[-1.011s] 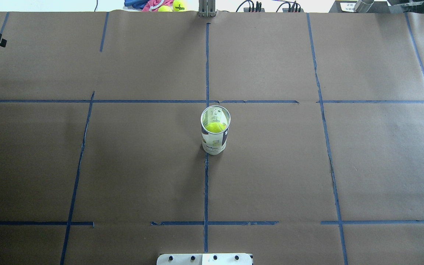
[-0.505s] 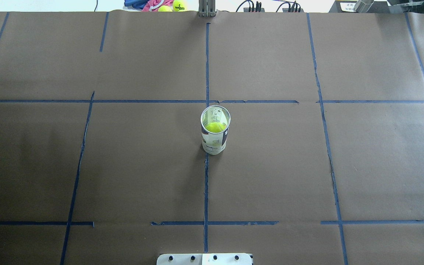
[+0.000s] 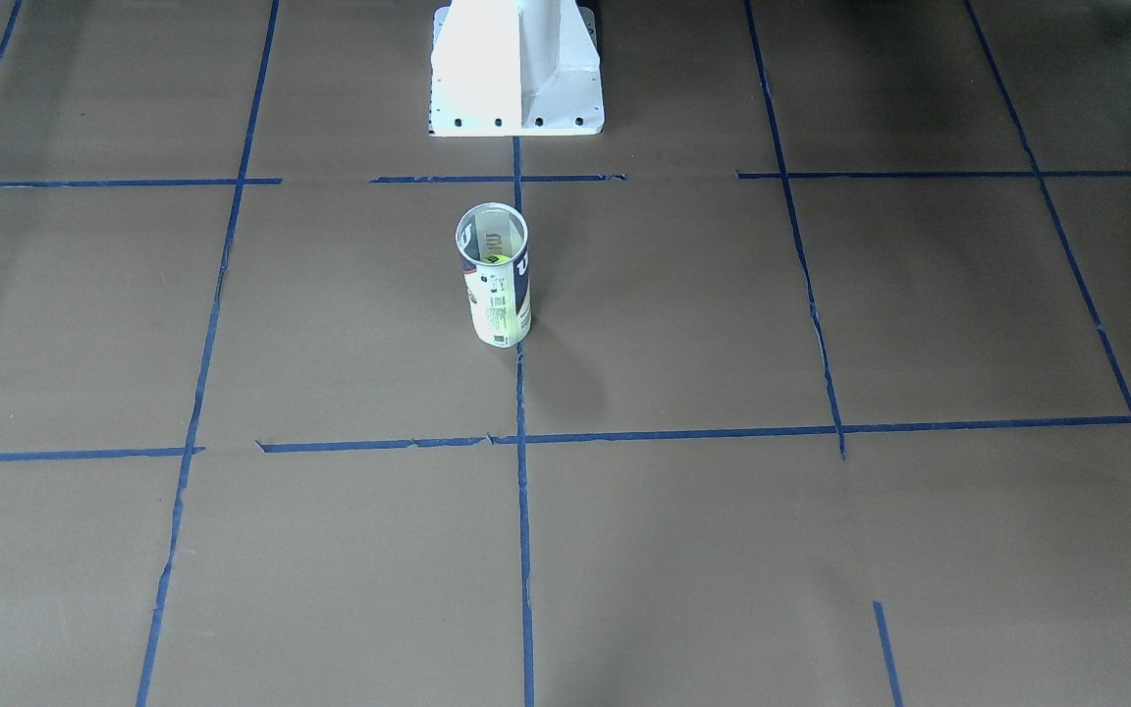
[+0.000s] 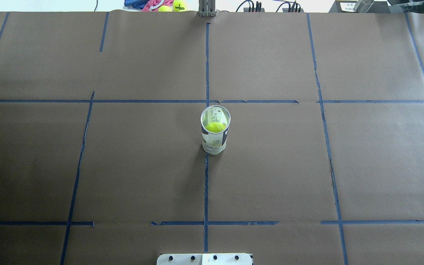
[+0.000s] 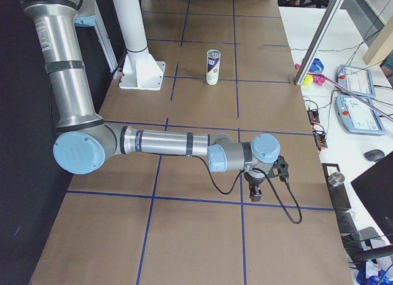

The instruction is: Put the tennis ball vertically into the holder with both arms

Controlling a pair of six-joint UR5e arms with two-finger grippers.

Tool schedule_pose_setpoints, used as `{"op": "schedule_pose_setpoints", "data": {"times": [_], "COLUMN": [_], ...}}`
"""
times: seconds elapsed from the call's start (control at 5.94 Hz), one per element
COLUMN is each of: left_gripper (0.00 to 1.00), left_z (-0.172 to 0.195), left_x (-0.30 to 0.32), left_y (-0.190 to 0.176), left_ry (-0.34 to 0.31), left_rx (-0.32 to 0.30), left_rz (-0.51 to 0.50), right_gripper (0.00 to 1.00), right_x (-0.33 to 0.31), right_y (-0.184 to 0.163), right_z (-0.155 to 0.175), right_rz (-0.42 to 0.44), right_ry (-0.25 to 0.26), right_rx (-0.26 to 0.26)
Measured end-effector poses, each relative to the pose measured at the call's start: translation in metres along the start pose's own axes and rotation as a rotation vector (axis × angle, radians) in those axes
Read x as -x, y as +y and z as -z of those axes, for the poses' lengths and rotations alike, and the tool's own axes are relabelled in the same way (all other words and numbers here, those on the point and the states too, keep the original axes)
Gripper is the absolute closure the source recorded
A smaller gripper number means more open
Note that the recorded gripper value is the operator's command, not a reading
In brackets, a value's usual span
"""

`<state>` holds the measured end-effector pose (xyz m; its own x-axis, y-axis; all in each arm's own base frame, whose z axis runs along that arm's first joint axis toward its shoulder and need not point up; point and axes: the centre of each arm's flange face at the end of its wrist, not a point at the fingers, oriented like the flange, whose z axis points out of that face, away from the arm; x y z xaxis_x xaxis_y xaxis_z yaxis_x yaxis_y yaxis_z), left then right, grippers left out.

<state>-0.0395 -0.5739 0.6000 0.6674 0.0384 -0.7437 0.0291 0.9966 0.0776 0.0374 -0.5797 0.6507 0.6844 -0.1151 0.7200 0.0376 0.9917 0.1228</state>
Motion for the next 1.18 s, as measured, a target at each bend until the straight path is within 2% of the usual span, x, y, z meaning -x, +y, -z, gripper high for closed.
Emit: {"op": "schedule_pose_setpoints", "data": {"times": [0.34,0.67,0.84,1.18], "left_gripper": [0.00,0.00,0.00,0.00], "left_z": [0.015,0.009,-0.001,-0.007], "left_x": [0.014,0.039,0.052,0.057], "left_y": [0.016,0.047,0.068,0.088], "left_ry": [0.020,0.017,0.020,0.012], "left_rx": [0.051,0.070,0.073,0.050], "left_rz": [-0.024,-0.008,0.000,-0.024], "right_gripper": [0.00,0.00,0.00,0.00], "right_x": [-0.005,0.008,0.004,0.002], "right_y": [0.035,0.087,0.101,0.106], "right_z": [0.006,0.016,0.012,0.011], "right_rz": [-0.023,-0.033,-0.005,0.019], "right_ry": [-0.006,0.001,0.018,0.041], "right_rx": [0.004,0.059,0.087,0.096]}}
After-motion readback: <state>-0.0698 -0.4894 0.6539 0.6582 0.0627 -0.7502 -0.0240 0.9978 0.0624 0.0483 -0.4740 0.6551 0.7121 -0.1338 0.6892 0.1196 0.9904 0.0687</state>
